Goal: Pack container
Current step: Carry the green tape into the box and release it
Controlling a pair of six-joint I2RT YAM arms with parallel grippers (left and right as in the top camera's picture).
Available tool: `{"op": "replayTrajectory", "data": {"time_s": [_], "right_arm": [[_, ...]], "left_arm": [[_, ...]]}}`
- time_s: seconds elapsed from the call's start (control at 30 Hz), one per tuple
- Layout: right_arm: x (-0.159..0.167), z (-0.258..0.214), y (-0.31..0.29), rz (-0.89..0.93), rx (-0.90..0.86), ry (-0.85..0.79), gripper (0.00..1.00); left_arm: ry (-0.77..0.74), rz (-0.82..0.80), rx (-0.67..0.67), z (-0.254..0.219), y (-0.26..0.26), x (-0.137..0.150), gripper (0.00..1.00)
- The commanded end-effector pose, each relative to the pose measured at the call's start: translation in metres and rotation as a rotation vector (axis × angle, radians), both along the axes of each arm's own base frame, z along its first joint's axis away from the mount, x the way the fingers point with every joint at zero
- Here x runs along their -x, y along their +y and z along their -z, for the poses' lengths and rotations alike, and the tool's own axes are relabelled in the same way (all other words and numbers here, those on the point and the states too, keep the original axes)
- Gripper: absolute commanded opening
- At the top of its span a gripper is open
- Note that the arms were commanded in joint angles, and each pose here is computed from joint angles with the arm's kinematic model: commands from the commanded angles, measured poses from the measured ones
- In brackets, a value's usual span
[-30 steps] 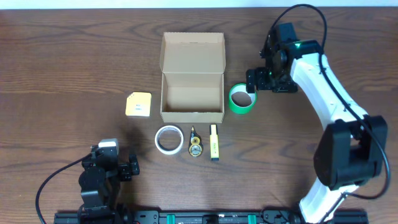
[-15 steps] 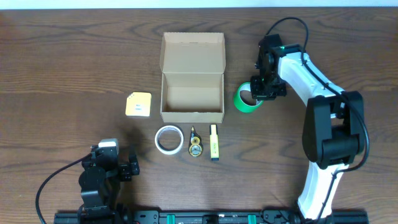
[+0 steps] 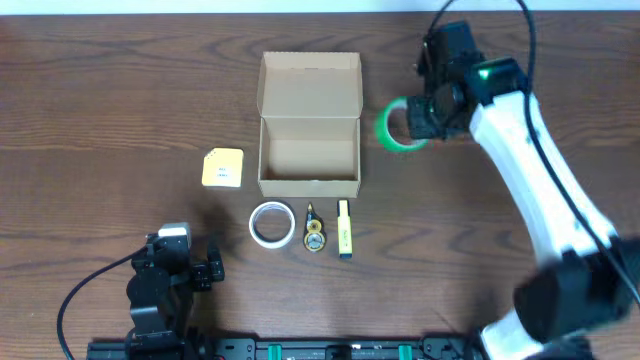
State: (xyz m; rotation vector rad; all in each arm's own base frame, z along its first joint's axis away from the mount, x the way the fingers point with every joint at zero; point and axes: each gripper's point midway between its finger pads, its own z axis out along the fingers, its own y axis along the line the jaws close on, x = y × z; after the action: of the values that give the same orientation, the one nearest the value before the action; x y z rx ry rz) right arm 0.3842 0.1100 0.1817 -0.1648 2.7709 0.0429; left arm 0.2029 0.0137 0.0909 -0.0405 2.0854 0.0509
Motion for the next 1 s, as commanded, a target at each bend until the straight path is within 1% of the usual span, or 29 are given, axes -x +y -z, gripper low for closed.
{"op": "replayTrajectory", "data": {"time_s": [0.0,0.13,0.23,0.3,0.4,0.47,0.53,0.67,0.8,0.97], "right_arm": [[0.006,-0.037,0.026,-0.118,0.057,-0.119,0.01],[0.0,-0.073,0.072,-0.258,0.064,-0.236,0.01],[-0.012,-0.088,0.084,-0.313,0.072,-0.277,0.01],[-0.019,-0.09,0.091,-0.376,0.088,-0.274,0.01],[-0.027,-0.063,0.109,-0.541,0.117,-0.214,0.01],[-0.021,-0.038,0.126,-0.663,0.092,-0.143,0.01],[-0.014,-0.018,0.135,-0.721,0.072,-0.076,0.01],[-0.005,0.021,0.142,-0.763,0.095,0.04,0.01],[0.0,0.04,0.151,-0.812,0.112,0.08,0.01],[-0.003,0.063,0.147,-0.807,0.156,0.127,0.01]], "left_arm": [[-0.001,-0.007,0.008,0.002,0.0,0.0,0.96],[-0.001,-0.007,0.008,0.002,0.0,0.0,0.95],[-0.001,-0.007,0.008,0.002,0.0,0.0,0.96],[-0.001,-0.007,0.008,0.002,0.0,0.0,0.96],[-0.001,-0.007,0.008,0.002,0.0,0.0,0.96],[-0.001,-0.007,0.008,0.002,0.0,0.0,0.96],[-0.001,-0.007,0.008,0.002,0.0,0.0,0.96],[-0.001,-0.007,0.008,0.002,0.0,0.0,0.96],[-0.001,-0.007,0.008,0.002,0.0,0.0,0.96],[-0.001,-0.007,0.008,0.002,0.0,0.0,0.96]]}}
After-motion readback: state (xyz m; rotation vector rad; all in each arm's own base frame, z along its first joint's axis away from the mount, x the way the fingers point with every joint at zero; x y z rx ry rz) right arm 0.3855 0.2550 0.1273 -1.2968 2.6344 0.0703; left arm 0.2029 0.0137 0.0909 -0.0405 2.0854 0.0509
